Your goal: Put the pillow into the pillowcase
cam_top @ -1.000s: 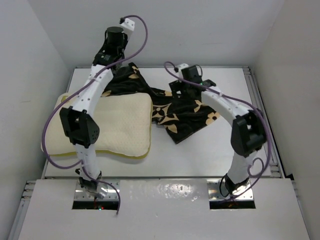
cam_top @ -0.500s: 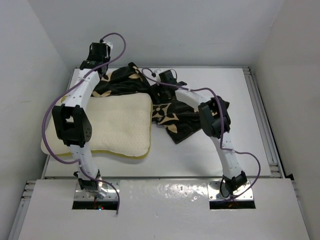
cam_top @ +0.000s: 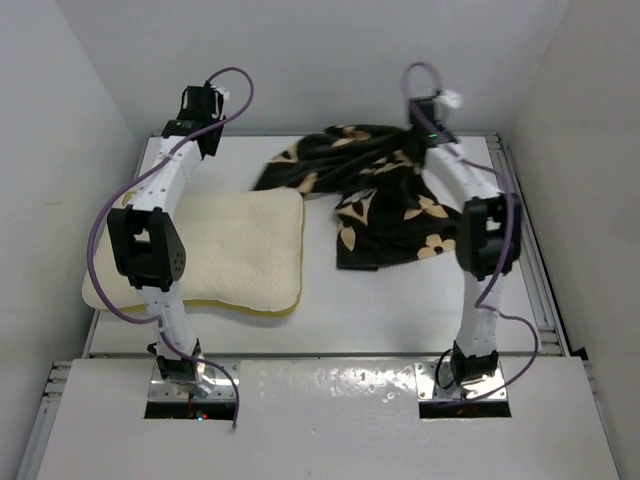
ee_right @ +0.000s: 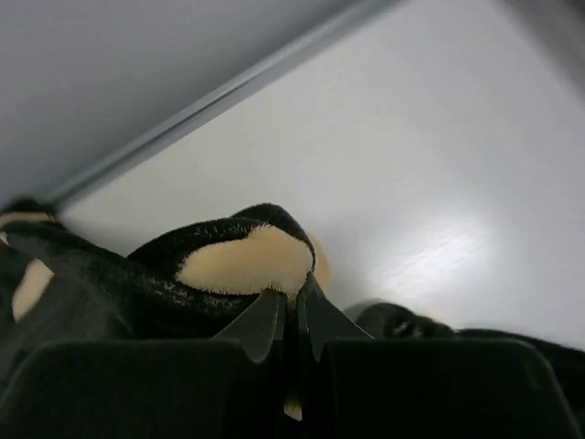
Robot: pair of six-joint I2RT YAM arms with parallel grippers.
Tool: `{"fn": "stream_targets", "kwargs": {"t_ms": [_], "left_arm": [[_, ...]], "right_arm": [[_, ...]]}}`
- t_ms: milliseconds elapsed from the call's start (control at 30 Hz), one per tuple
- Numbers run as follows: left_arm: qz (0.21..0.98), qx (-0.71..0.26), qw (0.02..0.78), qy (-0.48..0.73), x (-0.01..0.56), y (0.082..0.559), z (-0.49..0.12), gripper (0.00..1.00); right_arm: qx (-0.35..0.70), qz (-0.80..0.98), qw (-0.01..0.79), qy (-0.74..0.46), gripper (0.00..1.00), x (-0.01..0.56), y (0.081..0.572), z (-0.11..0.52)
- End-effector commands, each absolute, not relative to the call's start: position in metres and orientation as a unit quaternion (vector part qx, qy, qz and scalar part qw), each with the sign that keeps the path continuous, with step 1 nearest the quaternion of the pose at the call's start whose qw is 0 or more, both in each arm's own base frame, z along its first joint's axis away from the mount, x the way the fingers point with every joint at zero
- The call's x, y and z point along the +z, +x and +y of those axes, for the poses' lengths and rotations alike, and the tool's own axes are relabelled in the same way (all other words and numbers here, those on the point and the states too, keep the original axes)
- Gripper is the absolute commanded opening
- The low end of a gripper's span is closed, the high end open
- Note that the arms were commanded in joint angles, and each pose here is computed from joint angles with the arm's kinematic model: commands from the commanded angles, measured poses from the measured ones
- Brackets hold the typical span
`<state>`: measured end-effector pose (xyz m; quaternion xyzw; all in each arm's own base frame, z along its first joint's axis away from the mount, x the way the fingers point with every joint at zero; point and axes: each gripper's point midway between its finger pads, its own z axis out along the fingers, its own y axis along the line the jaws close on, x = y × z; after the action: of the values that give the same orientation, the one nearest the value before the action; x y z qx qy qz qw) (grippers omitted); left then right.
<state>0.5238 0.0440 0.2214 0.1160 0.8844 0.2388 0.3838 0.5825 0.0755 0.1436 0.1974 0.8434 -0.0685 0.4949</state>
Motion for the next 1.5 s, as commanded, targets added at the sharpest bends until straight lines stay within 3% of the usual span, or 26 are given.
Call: {"fn": "stream_targets", "kwargs": {"t_ms": [0, 33, 67, 167, 300, 433, 600, 633, 667, 700, 833, 867, 900, 933, 1033, 1133, 1200, 1233, 1267, 1300, 1467], "left_arm": [[0.880, 0.222, 0.404, 0.117, 0.231, 0.534, 0.038, 0.42], [0.881, 0.219, 0.401, 0.124, 0.230, 0.533, 0.036, 0.44], [0.881, 0.212, 0.401, 0.131, 0.228, 0.534, 0.031, 0.47], [0.884, 0.206, 0.393, 0.148, 0.222, 0.533, 0.022, 0.56], [0.889, 0.198, 0.380, 0.161, 0.214, 0.528, 0.015, 0.61], [0.893, 0.186, 0.373, 0.170, 0.211, 0.520, 0.011, 0.65], [0.893, 0.184, 0.370, 0.175, 0.207, 0.512, 0.010, 0.66], [0.892, 0.181, 0.376, 0.175, 0.210, 0.512, 0.009, 0.66], [0.892, 0.179, 0.377, 0.173, 0.209, 0.510, 0.008, 0.67], [0.893, 0.177, 0.377, 0.172, 0.207, 0.510, 0.008, 0.67], [0.892, 0.163, 0.384, 0.173, 0.211, 0.510, 0.001, 0.67], [0.892, 0.162, 0.384, 0.174, 0.211, 0.509, -0.001, 0.67], [0.891, 0.162, 0.386, 0.177, 0.214, 0.508, -0.002, 0.67], [0.891, 0.161, 0.387, 0.177, 0.215, 0.507, -0.003, 0.67], [0.890, 0.159, 0.390, 0.175, 0.218, 0.504, -0.004, 0.67], [0.891, 0.161, 0.388, 0.174, 0.218, 0.498, -0.004, 0.67], [0.890, 0.164, 0.388, 0.172, 0.219, 0.494, -0.003, 0.67], [0.891, 0.169, 0.385, 0.172, 0.216, 0.491, -0.001, 0.67], [0.891, 0.172, 0.384, 0.173, 0.216, 0.490, 0.000, 0.67], [0.890, 0.174, 0.384, 0.173, 0.216, 0.490, 0.001, 0.67], [0.887, 0.178, 0.388, 0.173, 0.217, 0.495, 0.002, 0.67]], "right_arm": [[-0.114, 0.792, 0.417, 0.430, 0.00, 0.134, 0.537, -0.066], [-0.109, 0.804, 0.385, 0.439, 0.00, 0.110, 0.524, -0.078], [-0.098, 0.810, 0.367, 0.448, 0.28, 0.099, 0.517, -0.094], [0.004, 0.861, 0.323, 0.392, 0.94, 0.070, 0.513, -0.075], [0.014, 0.903, 0.281, 0.324, 0.99, 0.066, 0.492, -0.060], [-0.077, 0.903, 0.326, 0.268, 0.99, 0.112, 0.468, -0.070], [-0.211, 0.877, 0.367, 0.229, 0.98, 0.155, 0.419, -0.076], [-0.211, 0.870, 0.393, 0.210, 0.94, 0.172, 0.412, -0.064], [-0.198, 0.880, 0.394, 0.177, 0.38, 0.154, 0.405, -0.045], [-0.178, 0.886, 0.398, 0.160, 0.01, 0.146, 0.402, -0.032], [-0.071, 0.930, 0.354, 0.074, 0.03, 0.095, 0.393, 0.039], [-0.072, 0.933, 0.344, 0.073, 0.27, 0.089, 0.394, 0.045], [-0.068, 0.931, 0.351, 0.071, 0.68, 0.094, 0.405, 0.056], [-0.067, 0.933, 0.347, 0.070, 0.99, 0.090, 0.412, 0.060], [-0.087, 0.941, 0.314, 0.097, 0.99, 0.070, 0.444, 0.058], [-0.108, 0.957, 0.245, 0.113, 0.92, 0.040, 0.459, 0.059], [-0.102, 0.967, 0.213, 0.093, 0.68, 0.021, 0.459, 0.074], [-0.099, 0.969, 0.208, 0.084, 0.54, 0.017, 0.457, 0.080], [-0.092, 0.971, 0.209, 0.073, 0.18, 0.012, 0.454, 0.089], [-0.078, 0.971, 0.221, 0.052, 0.02, 0.019, 0.451, 0.109], [0.086, 0.942, 0.314, -0.082, 0.00, 0.071, 0.435, 0.242]]}}
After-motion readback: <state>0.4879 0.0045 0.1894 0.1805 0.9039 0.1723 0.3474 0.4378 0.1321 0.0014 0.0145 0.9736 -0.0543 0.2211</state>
